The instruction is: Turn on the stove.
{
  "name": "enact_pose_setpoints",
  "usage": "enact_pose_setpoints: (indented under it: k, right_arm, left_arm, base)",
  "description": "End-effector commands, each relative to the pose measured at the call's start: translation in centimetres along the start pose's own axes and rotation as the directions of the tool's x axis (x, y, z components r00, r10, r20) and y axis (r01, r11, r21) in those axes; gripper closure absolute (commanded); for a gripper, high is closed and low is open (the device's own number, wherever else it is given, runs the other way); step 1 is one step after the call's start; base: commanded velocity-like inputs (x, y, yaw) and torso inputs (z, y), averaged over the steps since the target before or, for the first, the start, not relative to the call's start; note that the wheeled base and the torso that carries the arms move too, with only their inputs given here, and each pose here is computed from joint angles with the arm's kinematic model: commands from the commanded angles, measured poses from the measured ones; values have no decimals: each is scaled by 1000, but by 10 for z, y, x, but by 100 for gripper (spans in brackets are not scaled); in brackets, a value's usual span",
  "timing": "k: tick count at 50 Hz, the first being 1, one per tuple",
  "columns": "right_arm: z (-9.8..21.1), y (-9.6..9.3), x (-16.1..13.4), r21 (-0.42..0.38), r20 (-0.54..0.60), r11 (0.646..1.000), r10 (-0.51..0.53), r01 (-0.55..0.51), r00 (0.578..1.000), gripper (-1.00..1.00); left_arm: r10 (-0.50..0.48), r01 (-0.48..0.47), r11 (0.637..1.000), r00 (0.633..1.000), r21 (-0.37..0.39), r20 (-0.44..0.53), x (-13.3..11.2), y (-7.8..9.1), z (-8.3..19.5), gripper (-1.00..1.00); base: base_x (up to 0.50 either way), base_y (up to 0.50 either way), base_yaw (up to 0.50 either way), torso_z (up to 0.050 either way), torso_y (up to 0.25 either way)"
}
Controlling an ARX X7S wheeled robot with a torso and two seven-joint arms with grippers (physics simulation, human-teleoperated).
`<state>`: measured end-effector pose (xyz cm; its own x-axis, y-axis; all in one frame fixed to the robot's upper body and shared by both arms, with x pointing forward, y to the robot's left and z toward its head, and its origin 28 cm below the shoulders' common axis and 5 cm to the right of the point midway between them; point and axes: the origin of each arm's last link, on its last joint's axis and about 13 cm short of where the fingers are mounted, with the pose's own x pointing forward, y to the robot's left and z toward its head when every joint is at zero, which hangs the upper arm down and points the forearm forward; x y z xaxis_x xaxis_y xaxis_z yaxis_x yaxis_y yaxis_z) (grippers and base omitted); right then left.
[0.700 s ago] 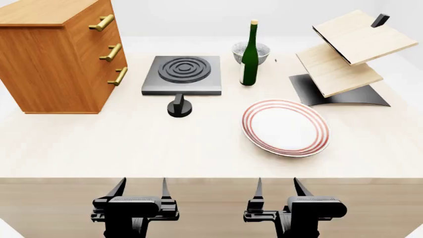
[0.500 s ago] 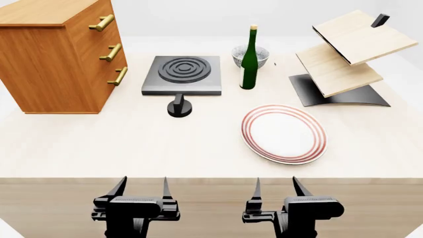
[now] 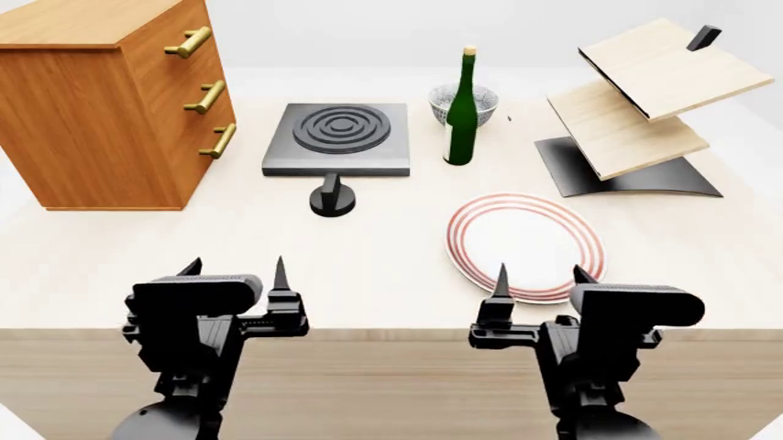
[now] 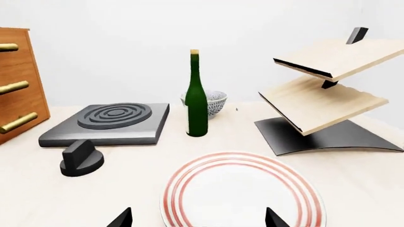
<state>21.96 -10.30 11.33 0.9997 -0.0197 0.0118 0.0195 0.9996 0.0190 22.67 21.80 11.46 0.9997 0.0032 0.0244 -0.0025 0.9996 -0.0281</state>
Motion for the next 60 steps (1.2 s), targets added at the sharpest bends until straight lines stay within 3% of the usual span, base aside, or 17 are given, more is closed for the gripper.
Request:
enact_pose_setpoints:
  k: [1, 8, 12, 15, 48, 60]
  right_arm:
    - [47, 1, -20, -26, 57, 999, 39, -37, 998, -100]
    - [45, 0, -21, -12, 47, 999, 41, -40, 998, -100]
    - [45, -1, -24, 38, 94, 997, 71, -74, 993, -100]
    - [44, -2, -21, 83, 58, 994, 62, -67, 996, -100]
    - [43, -1, -23, 64, 59, 996, 58, -61, 997, -100]
    - [38, -1, -23, 64, 55, 996, 56, -60, 997, -100]
  left_arm:
    - [-41, 40, 999, 998, 13, 48, -19, 0, 48, -100]
    - [-29, 29, 1000, 999, 12, 43, -16, 0, 45, -100]
    - [-27, 27, 1000, 999, 13, 37, -15, 0, 43, -100]
    - [-28, 27, 1000, 999, 15, 42, -16, 1, 43, -100]
    - [-30, 29, 999, 998, 20, 47, -15, 0, 41, -100]
    - [-49, 52, 996, 998, -70, 50, -10, 2, 29, -100]
  base:
    - [0, 0, 0, 0, 0]
    - [0, 0, 0, 0, 0]
    - [95, 0, 0, 0, 0]
    - [500, 0, 0, 0, 0]
    - [457, 0, 0, 0, 0]
    - [0, 0, 0, 0, 0]
